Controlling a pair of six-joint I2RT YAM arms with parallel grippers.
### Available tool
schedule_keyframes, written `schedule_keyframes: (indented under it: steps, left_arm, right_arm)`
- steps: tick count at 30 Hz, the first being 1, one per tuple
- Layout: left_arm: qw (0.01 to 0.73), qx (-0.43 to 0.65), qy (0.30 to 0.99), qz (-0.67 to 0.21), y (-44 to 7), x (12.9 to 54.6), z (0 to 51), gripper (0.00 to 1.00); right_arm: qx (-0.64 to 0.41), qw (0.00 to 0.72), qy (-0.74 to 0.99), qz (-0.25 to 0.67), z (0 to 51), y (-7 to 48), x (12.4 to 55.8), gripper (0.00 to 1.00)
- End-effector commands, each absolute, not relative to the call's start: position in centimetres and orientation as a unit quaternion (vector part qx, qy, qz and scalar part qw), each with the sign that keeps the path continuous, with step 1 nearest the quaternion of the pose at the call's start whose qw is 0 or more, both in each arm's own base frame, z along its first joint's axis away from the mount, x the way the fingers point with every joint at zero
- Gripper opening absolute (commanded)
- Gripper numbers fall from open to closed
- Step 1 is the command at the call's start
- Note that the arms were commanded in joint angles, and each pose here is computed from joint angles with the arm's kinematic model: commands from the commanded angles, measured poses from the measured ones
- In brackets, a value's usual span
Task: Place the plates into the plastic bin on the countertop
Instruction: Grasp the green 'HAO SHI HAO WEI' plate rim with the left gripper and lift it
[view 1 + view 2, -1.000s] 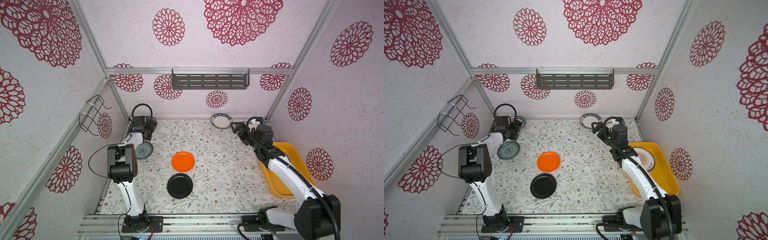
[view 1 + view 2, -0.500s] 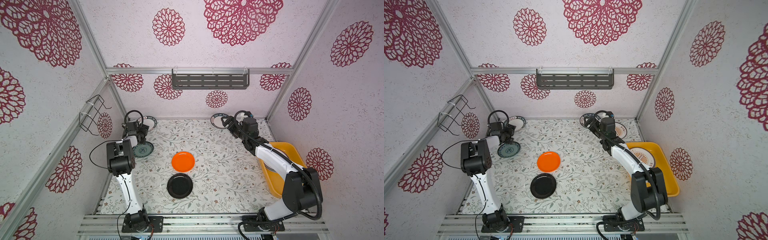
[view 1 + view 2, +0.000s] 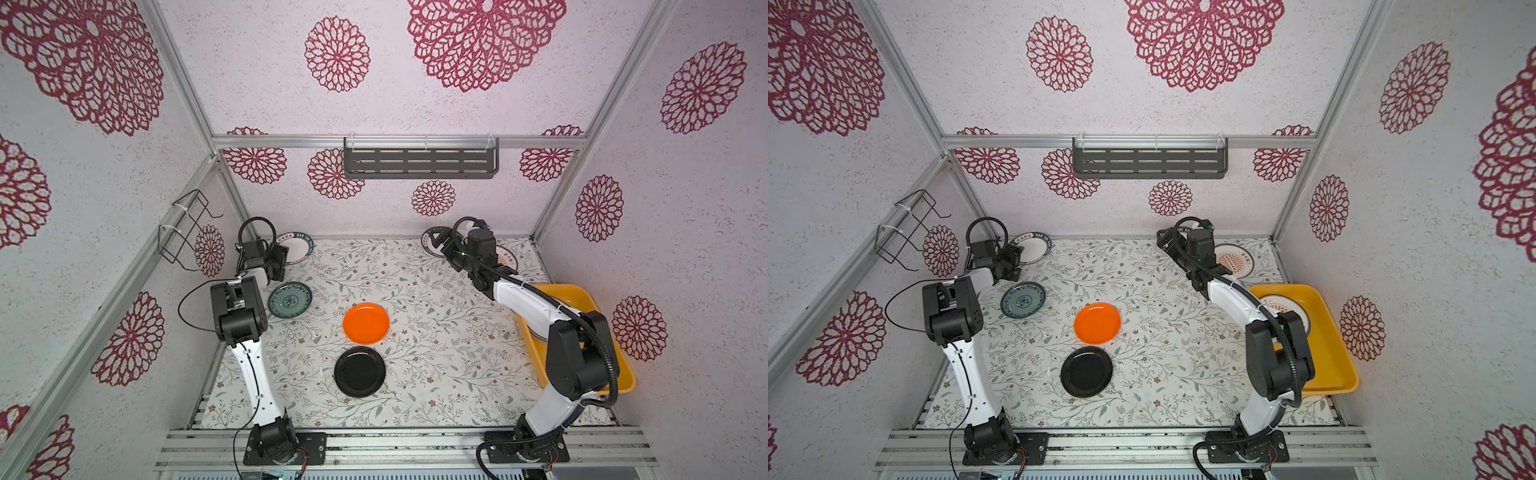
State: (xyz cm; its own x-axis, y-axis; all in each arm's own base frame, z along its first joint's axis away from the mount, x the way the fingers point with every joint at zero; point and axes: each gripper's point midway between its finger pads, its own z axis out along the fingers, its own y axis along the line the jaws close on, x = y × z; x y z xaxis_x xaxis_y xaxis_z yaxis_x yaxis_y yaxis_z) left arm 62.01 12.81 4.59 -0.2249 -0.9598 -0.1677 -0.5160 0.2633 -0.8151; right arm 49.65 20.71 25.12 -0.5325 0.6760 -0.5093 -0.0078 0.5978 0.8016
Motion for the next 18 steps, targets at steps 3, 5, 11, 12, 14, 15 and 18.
schedule_keyframes:
  steps: [3, 5, 11, 12, 14, 15, 18]
  left_arm:
    - [0.318, -0.516, 0.723, -0.330, 12.8, 62.4, 1.5, 0.82]
    - [0.313, -0.523, 0.722, -0.329, 12.7, 62.4, 0.9, 0.78]
    - [0.300, -0.544, 0.713, -0.324, 12.8, 61.7, -0.6, 0.56]
    - [0.300, -0.543, 0.713, -0.325, 12.7, 61.7, -0.6, 0.51]
    - [0.300, -0.544, 0.713, -0.326, 12.7, 61.7, -0.8, 0.39]
    - [0.300, -0.544, 0.712, -0.327, 12.7, 61.7, -0.6, 0.36]
    - [0.305, -0.542, 0.711, -0.328, 12.7, 61.7, -0.4, 0.21]
  right_arm:
    - [0.231, 0.455, 0.758, 0.406, 27.0, 20.9, 50.9, 0.99]
    - [0.230, 0.451, 0.758, 0.411, 27.0, 21.3, 51.2, 0.99]
    - [0.230, 0.447, 0.759, 0.415, 26.8, 22.3, 52.1, 0.99]
    - [0.230, 0.446, 0.759, 0.415, 26.7, 22.3, 52.2, 0.99]
    - [0.232, 0.447, 0.758, 0.414, 26.6, 22.3, 52.2, 0.99]
    - [0.232, 0.448, 0.758, 0.414, 26.7, 22.3, 52.3, 0.99]
    - [0.233, 0.448, 0.759, 0.411, 26.6, 22.2, 52.3, 0.99]
